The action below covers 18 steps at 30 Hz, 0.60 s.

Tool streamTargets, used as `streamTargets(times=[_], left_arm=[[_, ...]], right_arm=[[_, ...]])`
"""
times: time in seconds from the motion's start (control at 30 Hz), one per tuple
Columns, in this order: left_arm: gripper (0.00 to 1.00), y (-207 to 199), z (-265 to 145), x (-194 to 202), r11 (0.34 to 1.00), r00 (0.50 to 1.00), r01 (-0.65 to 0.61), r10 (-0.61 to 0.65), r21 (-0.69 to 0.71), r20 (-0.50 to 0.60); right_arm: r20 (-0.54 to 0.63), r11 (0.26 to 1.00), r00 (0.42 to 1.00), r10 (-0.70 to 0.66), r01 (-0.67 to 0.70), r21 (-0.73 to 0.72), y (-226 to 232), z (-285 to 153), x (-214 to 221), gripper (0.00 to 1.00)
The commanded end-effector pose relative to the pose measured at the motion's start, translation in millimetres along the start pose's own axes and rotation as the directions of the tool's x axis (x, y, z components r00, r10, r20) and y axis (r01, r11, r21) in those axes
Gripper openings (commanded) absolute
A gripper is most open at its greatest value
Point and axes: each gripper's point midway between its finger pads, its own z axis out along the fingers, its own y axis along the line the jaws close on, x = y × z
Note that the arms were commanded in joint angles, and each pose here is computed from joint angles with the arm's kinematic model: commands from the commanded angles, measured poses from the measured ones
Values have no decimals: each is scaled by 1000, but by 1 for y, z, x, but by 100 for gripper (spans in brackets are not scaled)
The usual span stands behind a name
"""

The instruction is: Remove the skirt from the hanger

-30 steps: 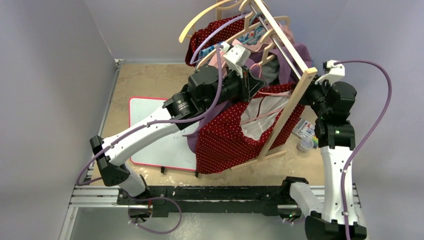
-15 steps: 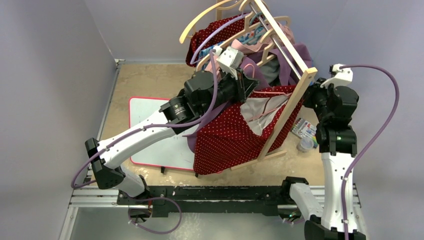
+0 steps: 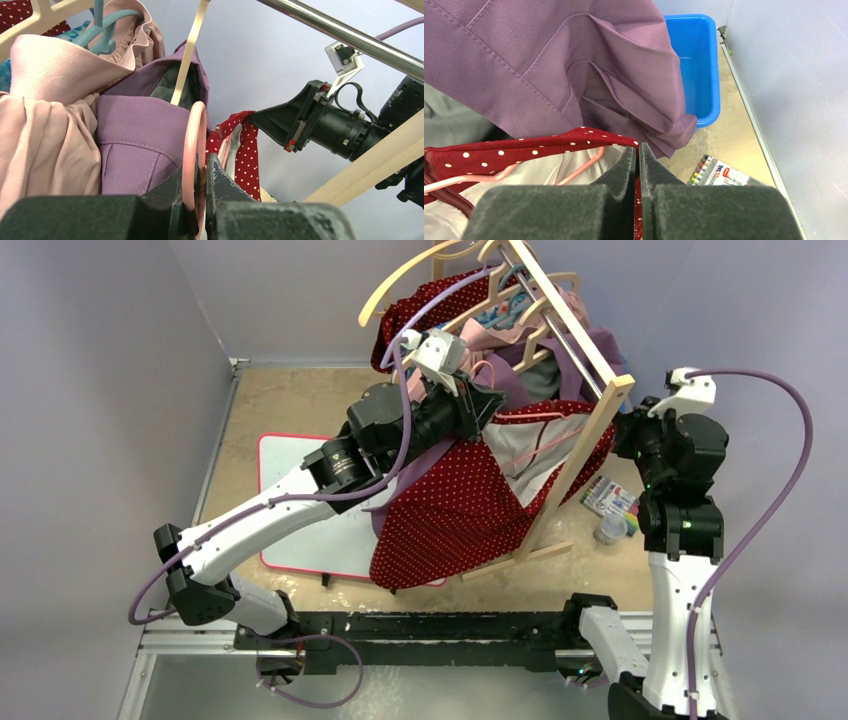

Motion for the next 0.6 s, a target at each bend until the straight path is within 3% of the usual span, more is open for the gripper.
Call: streamTargets(times=[0.0, 0.2, 0.43, 0.57], left_arm=[[0, -9, -13, -51, 999, 989, 14, -20, 40, 150], [0, -36, -20, -51, 981, 989, -2, -26, 191, 142], [0, -28, -34, -60, 987, 982, 1, -30, 159, 185], [0, -19, -40, -68, 992, 968, 23, -54, 128, 245]], right_arm=[[57, 1000, 998, -8, 9, -17, 3, 1, -19, 0], [53, 992, 998, 15, -9, -128, 25, 14, -29, 0], [35, 980, 998, -59, 65, -186, 29, 21, -35, 0], [-10, 947, 1000, -7, 3, -320, 52, 22, -24, 0]])
